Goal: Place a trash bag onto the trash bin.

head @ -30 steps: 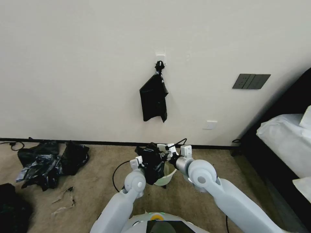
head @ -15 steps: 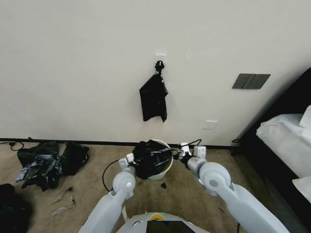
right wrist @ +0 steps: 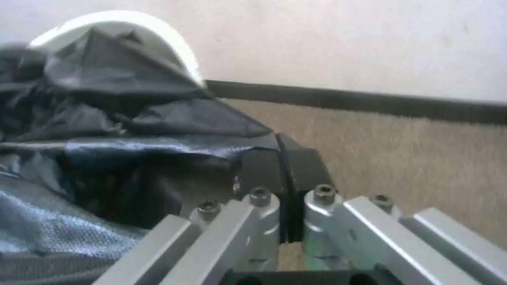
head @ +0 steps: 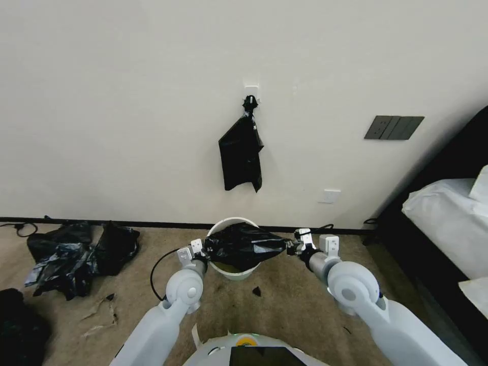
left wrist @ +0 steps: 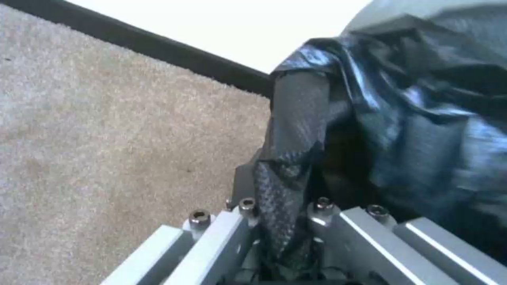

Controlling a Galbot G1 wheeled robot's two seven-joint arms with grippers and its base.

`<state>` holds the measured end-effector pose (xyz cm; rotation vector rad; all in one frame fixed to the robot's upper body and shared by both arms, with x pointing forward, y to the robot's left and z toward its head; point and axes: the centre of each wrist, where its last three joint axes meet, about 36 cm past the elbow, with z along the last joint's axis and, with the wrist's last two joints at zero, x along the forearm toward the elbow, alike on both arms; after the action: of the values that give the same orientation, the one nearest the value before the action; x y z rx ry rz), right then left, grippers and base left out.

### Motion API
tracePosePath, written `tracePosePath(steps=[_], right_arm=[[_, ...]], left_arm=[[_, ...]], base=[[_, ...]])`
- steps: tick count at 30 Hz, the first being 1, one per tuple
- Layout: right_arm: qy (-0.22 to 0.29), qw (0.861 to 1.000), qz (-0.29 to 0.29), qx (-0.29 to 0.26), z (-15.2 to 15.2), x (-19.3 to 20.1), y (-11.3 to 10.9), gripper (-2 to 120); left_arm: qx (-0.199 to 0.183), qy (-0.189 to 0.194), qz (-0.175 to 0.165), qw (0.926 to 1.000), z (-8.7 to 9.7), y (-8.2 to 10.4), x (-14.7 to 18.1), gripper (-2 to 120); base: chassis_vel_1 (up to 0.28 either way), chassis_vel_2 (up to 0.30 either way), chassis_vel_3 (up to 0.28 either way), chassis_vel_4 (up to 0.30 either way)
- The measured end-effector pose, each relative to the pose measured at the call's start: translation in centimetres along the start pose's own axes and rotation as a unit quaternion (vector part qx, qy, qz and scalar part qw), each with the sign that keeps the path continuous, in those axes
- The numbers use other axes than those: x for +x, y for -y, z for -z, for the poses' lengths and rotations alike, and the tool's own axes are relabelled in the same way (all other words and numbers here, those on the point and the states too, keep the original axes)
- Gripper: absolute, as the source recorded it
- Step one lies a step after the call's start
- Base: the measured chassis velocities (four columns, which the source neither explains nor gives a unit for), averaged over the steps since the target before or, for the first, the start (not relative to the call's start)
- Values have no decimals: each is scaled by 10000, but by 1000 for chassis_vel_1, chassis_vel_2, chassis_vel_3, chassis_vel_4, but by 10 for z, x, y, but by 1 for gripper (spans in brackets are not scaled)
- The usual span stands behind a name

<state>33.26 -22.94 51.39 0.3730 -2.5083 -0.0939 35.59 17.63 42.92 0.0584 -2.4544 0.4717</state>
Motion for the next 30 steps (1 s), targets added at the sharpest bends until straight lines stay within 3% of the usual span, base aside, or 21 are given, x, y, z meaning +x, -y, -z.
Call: tracePosePath(steps=[7,10,11,13,14,17,20,22,23,24,25,26,27,30], right_arm=[[656,9922,239,1028,-19,11,-16,25],[1019,9778,314,1801,-28,20,-17,40],[1019,9778,314,1801,-28,20,-17,40],[1260,9643,265,2312,-31,26,-13,51],[1260,9643,265,2312,-31,26,-13,51],[1539,9431,168,2944,-30,33,-8,65],[1598,9359,133,3137,-26,38,-6,73],[1566,9393,191,3045,-25,39,-6,80],[1480,9504,367,2712,-22,40,-7,84],[1344,9673,689,2036,-17,44,-11,90],[1344,9673,689,2036,-17,44,-11,90],[1284,9746,933,1581,-12,47,-14,93],[1321,9758,1093,1357,-7,48,-15,98],[1515,9703,1092,1538,-3,48,-15,100]], left_arm=[[-81,50,-93,9999,5,4,8,1],[-151,78,-113,9998,8,4,11,1],[-151,78,-113,9998,8,4,11,1],[-190,105,-107,9997,11,2,11,1],[-190,105,-107,9997,11,2,11,1],[-256,150,-115,9995,16,1,13,1],[-284,191,-109,9994,18,0,13,1],[-290,216,-98,9993,20,-1,13,1],[-289,236,-91,9993,22,-2,13,1],[-285,258,-71,9992,24,-4,12,1],[-285,258,-71,9992,24,-4,12,1],[-283,265,-56,9992,24,-5,11,1],[-286,274,-43,9992,25,-7,11,1],[-297,277,-36,9992,26,-7,11,1]], base=[[0,0,0,0],[0,0,0,0],[0,0,0,0],[0,0,0,0],[0,0,0,0],[0,0,0,0],[0,0,0,0],[0,0,0,0],[0,0,0,0],[0,0,0,0],[0,0,0,0],[0,0,0,0],[0,0,0,0],[0,0,0,0]])
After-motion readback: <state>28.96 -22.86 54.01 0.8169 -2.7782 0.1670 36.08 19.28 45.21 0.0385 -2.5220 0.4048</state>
